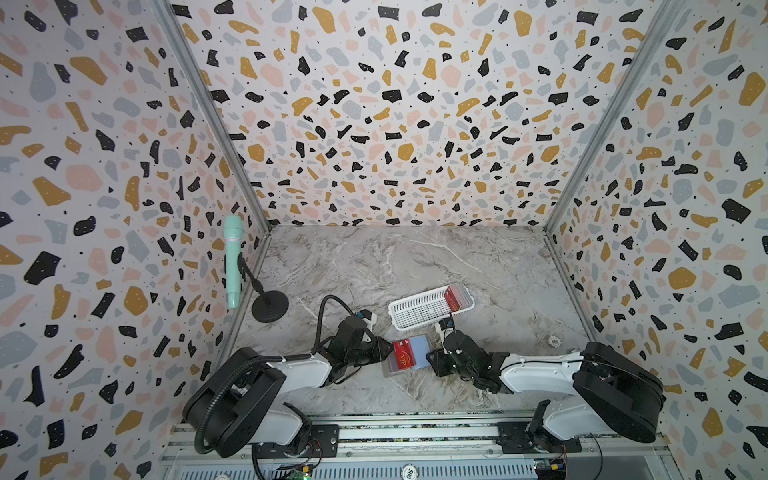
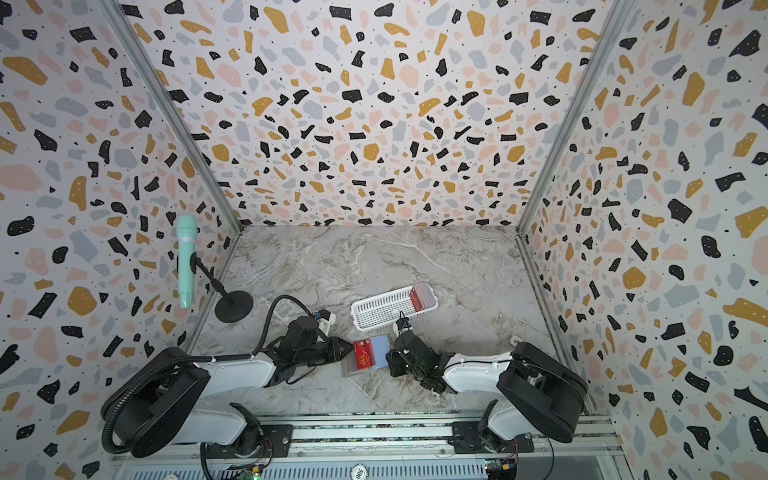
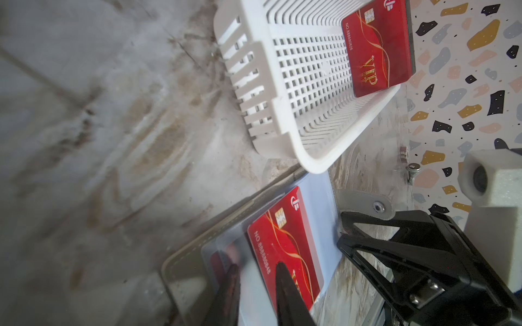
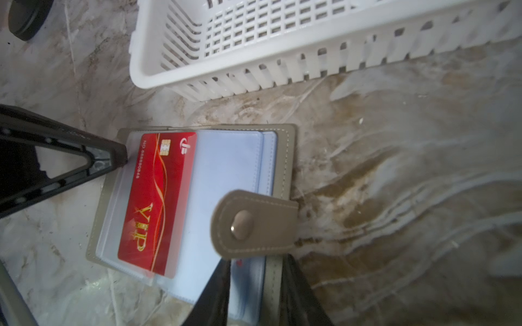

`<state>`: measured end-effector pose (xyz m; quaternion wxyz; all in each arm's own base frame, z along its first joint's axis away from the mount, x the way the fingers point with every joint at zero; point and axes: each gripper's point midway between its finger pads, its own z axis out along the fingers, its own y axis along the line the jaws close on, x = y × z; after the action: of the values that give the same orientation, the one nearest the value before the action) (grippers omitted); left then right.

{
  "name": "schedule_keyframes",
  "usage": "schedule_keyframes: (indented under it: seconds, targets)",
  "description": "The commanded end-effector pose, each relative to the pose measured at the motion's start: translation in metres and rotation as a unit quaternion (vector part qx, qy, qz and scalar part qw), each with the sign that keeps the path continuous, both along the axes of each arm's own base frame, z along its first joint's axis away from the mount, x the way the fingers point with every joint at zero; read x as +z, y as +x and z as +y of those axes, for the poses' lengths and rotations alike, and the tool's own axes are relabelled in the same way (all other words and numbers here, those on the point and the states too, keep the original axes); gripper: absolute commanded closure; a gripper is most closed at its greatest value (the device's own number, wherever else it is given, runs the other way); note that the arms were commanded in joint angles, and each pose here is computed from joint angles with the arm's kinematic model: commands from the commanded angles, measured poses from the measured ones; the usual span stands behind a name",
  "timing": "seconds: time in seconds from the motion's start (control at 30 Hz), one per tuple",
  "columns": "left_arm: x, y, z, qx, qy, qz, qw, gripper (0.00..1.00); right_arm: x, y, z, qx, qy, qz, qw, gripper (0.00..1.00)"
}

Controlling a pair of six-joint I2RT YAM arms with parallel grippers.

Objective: Insert credit cards into a card holder
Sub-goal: Insert the credit card into the card slot.

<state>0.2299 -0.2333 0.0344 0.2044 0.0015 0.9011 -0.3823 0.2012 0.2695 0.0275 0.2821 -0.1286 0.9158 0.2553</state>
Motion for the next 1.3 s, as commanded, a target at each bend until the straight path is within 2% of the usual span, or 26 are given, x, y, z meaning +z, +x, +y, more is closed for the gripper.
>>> schedule_keyframes:
  seconds: [0.0, 0.37, 0.53, 0.73, 1.27]
  targets:
    - [0.0, -0.003, -0.006, -0.014, 0.003, 0.006, 1.0, 0.75, -0.012, -0.008, -0.011, -0.004, -0.022, 0.016, 1.0, 0.66]
    - [0.005, -0.004, -0.007, -0.012, 0.03, 0.008, 0.999, 0.73, -0.014, -0.01, -0.01, -0.001, -0.024, 0.02, 1.0, 0.66]
    - [-0.002, -0.011, -0.01, -0.015, 0.043, 0.035, 0.998, 0.67, -0.014, -0.01, -0.009, 0.0, -0.026, 0.02, 0.999, 0.66]
    - [-0.006, -0.012, -0.016, -0.018, 0.054, 0.042, 0.998, 0.66, -0.016, -0.011, -0.008, 0.004, -0.032, 0.022, 0.999, 0.67]
    - [0.003, -0.014, -0.043, -0.033, 0.012, 0.038, 0.999, 0.66, -0.012, -0.014, -0.002, 0.009, -0.022, 0.021, 0.999, 0.67]
